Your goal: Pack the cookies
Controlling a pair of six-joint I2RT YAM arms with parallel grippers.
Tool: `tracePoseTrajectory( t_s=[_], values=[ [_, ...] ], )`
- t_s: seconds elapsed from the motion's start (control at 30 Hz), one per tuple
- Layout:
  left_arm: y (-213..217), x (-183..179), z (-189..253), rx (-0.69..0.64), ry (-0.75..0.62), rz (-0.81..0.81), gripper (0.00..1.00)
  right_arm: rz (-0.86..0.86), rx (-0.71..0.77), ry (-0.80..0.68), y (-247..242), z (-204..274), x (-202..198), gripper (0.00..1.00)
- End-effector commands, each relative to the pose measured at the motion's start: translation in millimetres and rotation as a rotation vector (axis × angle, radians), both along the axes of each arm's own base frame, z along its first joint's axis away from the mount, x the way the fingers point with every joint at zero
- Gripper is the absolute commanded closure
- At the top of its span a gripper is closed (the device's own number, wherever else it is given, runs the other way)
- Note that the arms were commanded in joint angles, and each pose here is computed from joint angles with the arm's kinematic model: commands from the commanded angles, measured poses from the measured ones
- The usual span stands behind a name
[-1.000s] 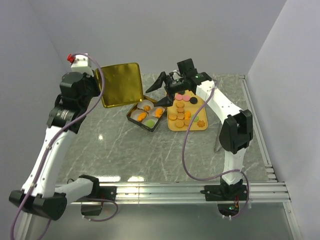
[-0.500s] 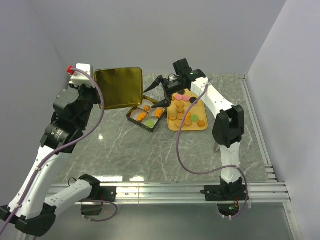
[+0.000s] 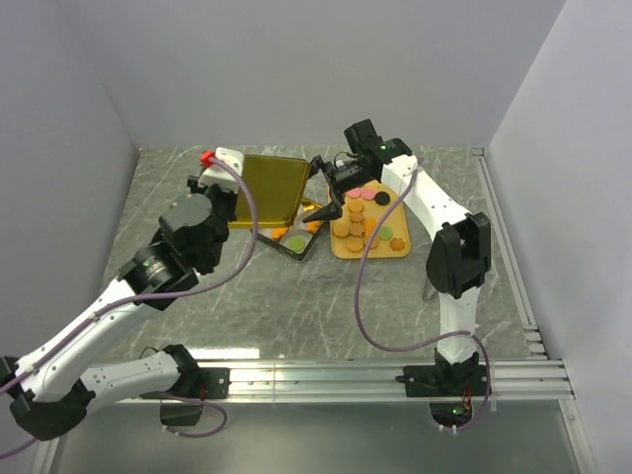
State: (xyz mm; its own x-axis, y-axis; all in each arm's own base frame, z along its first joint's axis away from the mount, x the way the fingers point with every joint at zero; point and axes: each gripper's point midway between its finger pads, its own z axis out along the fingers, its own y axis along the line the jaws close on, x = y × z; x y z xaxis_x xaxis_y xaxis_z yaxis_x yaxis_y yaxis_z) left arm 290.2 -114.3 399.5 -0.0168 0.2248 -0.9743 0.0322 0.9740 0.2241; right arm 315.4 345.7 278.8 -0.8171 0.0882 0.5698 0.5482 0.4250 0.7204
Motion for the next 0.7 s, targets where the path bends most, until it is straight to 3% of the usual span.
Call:
tracePoseTrajectory(
  t_s=[0.0,0.2,0.3,0.33,0.4,0.43,0.53,0.67],
  values=[
    [-4.2,-1.2,17.7,0.002,-0.086,0.089,1.0,0.047,0.072,-0.024,-4.8,37.8,-27.0,0.12],
    [-22.3,1.9,17.5,0.057,-0.126,0.134,1.0,0.076,0.086,-0.015,-6.6,39.0,-36.0,0.14],
    [-29.4,4.7,20.0,0.046,-0.127,0.118,0.99,0.075,0.107,-0.013,-6.6,40.7,-34.8,0.32],
    [-30.8,4.8,21.3,0.037,-0.128,0.115,1.0,0.074,0.115,-0.025,-5.0,38.6,-33.1,0.47],
    [-34.1,6.1,22.6,0.035,-0.122,0.103,1.0,0.06,0.126,-0.025,-3.7,37.4,-29.6,0.63],
    [-36.8,6.5,22.4,0.026,-0.119,0.09,1.0,0.055,0.131,-0.027,-3.0,37.1,-28.4,0.77],
    [-43.9,6.8,20.2,0.038,-0.103,0.047,1.0,0.034,0.166,-0.032,1.1,41.8,-22.7,0.9],
    [-47.6,5.7,15.5,0.037,-0.092,0.016,0.99,0.01,0.203,-0.018,6.0,53.2,-13.8,0.99]
  ],
)
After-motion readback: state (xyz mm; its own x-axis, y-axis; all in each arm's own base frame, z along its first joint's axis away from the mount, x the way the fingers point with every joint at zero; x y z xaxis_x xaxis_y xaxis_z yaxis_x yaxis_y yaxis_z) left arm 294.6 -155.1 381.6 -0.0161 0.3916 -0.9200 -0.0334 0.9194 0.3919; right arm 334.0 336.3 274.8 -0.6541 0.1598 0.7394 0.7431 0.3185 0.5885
